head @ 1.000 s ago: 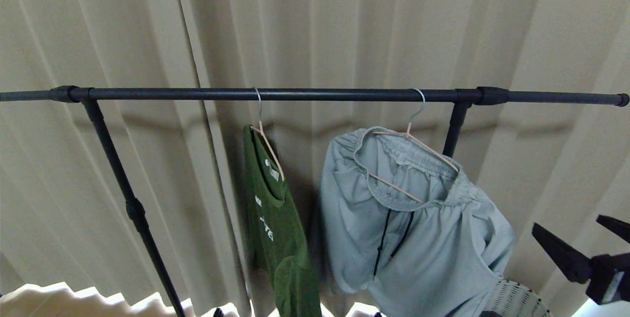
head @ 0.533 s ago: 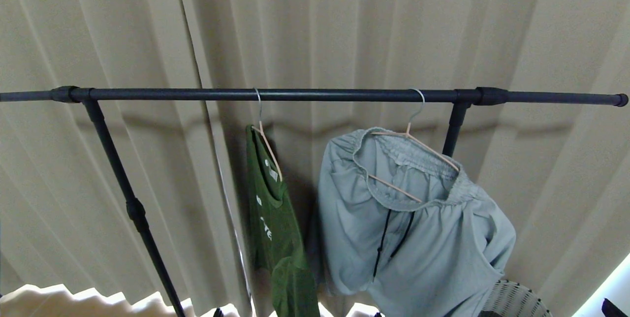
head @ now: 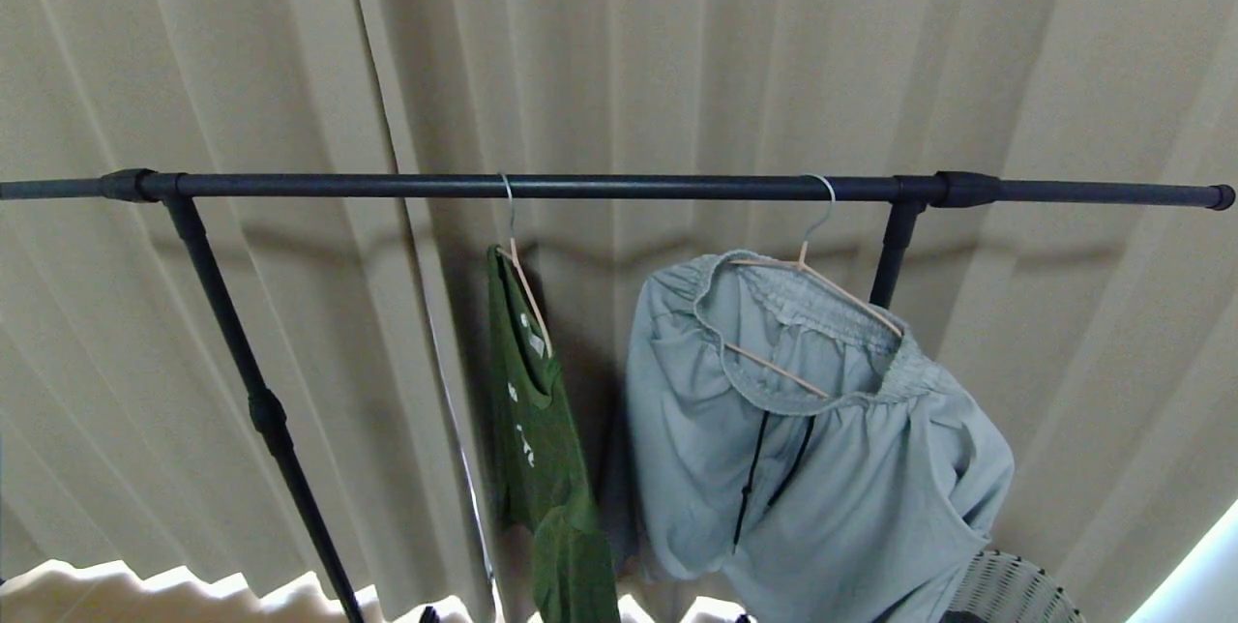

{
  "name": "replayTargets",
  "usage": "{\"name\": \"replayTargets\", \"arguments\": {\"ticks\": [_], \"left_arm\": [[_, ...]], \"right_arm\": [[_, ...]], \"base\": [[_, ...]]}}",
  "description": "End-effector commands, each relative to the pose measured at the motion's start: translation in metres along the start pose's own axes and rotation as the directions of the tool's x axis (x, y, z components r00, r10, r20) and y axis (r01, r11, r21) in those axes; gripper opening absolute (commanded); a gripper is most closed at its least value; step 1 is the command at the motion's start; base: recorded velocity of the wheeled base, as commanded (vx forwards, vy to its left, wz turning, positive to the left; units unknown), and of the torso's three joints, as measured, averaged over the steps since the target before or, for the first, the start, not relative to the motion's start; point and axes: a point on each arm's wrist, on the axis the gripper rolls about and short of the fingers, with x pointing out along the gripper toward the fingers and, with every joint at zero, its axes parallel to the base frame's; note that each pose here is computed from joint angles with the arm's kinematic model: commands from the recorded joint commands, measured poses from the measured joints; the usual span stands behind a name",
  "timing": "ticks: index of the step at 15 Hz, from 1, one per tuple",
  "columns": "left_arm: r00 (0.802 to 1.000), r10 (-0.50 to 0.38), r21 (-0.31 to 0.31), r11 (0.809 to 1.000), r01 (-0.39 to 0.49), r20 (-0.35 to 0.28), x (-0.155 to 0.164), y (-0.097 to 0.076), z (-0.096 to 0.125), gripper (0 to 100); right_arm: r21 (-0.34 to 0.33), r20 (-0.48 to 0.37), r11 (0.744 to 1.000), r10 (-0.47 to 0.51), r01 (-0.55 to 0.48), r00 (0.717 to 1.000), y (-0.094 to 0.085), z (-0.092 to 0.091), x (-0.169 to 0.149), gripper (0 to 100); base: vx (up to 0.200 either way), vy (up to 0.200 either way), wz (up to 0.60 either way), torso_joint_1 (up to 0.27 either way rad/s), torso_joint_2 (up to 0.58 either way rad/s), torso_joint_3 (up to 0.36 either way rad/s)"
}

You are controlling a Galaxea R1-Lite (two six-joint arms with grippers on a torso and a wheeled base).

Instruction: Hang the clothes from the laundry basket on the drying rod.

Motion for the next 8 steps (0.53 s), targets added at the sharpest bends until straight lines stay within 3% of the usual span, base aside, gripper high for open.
{"name": "replayTargets", "arguments": {"ticks": [1, 3, 6, 8], "left_arm": [[1.000, 0.002, -0.003, 1.000, -0.002, -0.001, 0.0001, 0.0001, -0.0001, 100], [1.000, 0.003, 0.011, 1.000, -0.003, -0.007, 0.0002, 0.0001, -0.0006, 100], [0.999, -0.004, 0.103, 0.995, 0.008, -0.039, 0.0001, 0.0000, -0.0039, 100], [0.997, -0.060, 0.148, 0.987, 0.066, -0.043, 0.0001, -0.0012, -0.0041, 100]], "right_arm": [[-0.031, 0.107, 0.997, 0.079, -0.077, 0.991, 0.0018, -0.0050, -0.0106, 100], [-0.062, 0.104, 0.992, 0.118, -0.112, 0.988, 0.0027, -0.0052, -0.0106, 100], [-0.074, 0.092, 0.990, 0.124, -0.117, 0.988, 0.0038, -0.0063, -0.0104, 100], [-0.075, 0.092, 0.990, 0.127, -0.120, 0.988, 0.0038, -0.0063, -0.0105, 100]], "base": [[0.000, 0.000, 0.00, 0.000, 0.00, 0.000], [0.000, 0.000, 0.00, 0.000, 0.00, 0.000], [0.000, 0.000, 0.00, 0.000, 0.00, 0.000], [0.000, 0.000, 0.00, 0.000, 0.00, 0.000]]}}
